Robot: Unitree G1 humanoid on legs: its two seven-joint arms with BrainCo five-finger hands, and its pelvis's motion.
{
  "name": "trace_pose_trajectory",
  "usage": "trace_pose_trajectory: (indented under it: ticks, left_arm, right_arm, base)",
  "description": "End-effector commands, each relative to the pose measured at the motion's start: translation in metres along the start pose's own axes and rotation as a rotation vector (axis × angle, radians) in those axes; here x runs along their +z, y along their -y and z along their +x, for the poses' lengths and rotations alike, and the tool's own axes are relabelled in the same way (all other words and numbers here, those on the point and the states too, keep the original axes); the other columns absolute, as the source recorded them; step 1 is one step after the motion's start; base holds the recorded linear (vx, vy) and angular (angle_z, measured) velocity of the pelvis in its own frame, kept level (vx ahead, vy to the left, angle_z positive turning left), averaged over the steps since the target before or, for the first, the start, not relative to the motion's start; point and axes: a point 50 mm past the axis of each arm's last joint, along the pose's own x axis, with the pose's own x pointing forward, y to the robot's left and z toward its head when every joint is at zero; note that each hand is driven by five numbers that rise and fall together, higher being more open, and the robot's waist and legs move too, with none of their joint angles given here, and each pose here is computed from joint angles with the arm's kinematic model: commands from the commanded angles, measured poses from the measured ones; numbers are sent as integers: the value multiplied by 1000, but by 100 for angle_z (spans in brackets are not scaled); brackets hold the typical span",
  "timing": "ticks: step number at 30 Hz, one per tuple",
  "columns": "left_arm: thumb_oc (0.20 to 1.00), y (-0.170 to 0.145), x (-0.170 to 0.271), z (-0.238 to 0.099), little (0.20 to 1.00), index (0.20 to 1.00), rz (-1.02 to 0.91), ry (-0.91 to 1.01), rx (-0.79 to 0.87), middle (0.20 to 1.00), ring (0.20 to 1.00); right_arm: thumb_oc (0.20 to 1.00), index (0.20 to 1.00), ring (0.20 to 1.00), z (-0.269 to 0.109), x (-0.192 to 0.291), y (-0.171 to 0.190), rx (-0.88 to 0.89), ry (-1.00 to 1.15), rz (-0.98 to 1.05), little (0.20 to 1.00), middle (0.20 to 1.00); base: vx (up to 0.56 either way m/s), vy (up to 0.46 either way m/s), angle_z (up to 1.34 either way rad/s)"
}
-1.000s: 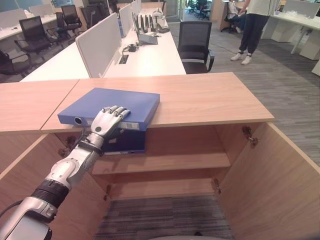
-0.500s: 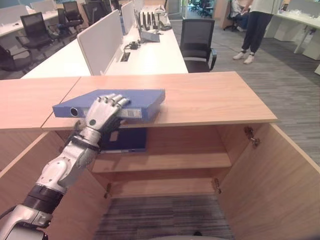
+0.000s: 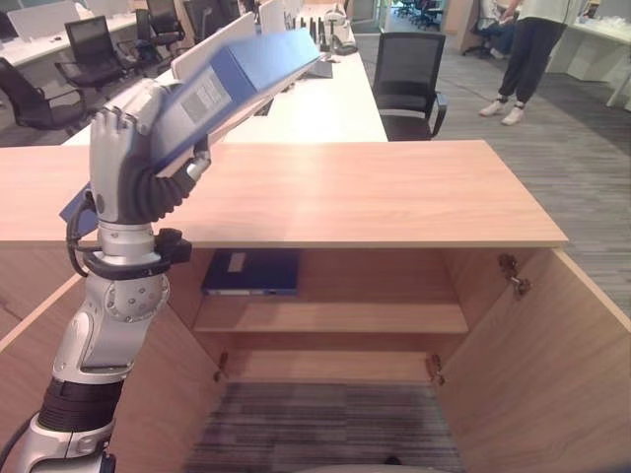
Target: Put the empty folder in the office cabinet
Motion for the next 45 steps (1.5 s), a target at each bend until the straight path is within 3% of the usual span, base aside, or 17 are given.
trace_pose_trajectory:
  ticks: [1, 8, 15, 19, 26, 28, 29, 31, 45]
  left_arm:
    - [200, -22, 18, 28, 200, 200, -215, 108, 124, 200, 200]
    - [200, -32, 18, 22, 200, 200, -646, 48, 140, 200, 200]
    - [200, -33, 14, 11, 200, 200, -906, -3, 68, 200, 200]
    - [200, -29, 4, -4, 200, 200, -1078, -96, 37, 200, 200]
    - [200, -35, -7, -24, 200, 200, -1128, -255, -62, 200, 200]
    - [200, -35, -8, -25, 200, 200, -1129, -257, -62, 200, 200]
    - [200, -35, -9, -28, 200, 200, -1113, -301, -111, 200, 200]
    - [200, -34, -10, -33, 200, 200, -1098, -333, -140, 200, 200]
    - [200, -15, -13, -57, 200, 200, -1090, -475, -280, 200, 200]
  right_arm:
    - [1000, 1000, 1000, 6, 33, -17, 44, 83, 36, 1000, 1000]
    - [1000, 1000, 1000, 6, 51, -26, 93, 145, 41, 1000, 1000]
    - [1000, 1000, 1000, 5, 60, -34, 140, 174, -10, 1000, 1000]
    - [1000, 1000, 1000, -6, 106, -52, 248, 385, -61, 1000, 1000]
    - [1000, 1000, 1000, -58, 185, -48, 367, 794, -30, 1000, 1000]
    - [1000, 1000, 1000, -58, 184, -48, 367, 791, -30, 1000, 1000]
    - [1000, 1000, 1000, -85, 204, -46, 426, 924, -52, 1000, 1000]
    - [1000, 1000, 1000, -102, 215, -48, 482, 1002, -62, 1000, 1000]
    - [1000, 1000, 1000, -178, 240, -66, 788, 1215, -237, 1000, 1000]
  base:
    - [-25, -7, 12]
    - [-3, 0, 1]
    - [-19, 3, 5]
    - [7, 0, 1]
    - [-3, 4, 0]
    - [0, 0, 0]
    - [0, 0, 0]
    - [0, 0, 0]
    - [-2, 1, 0]
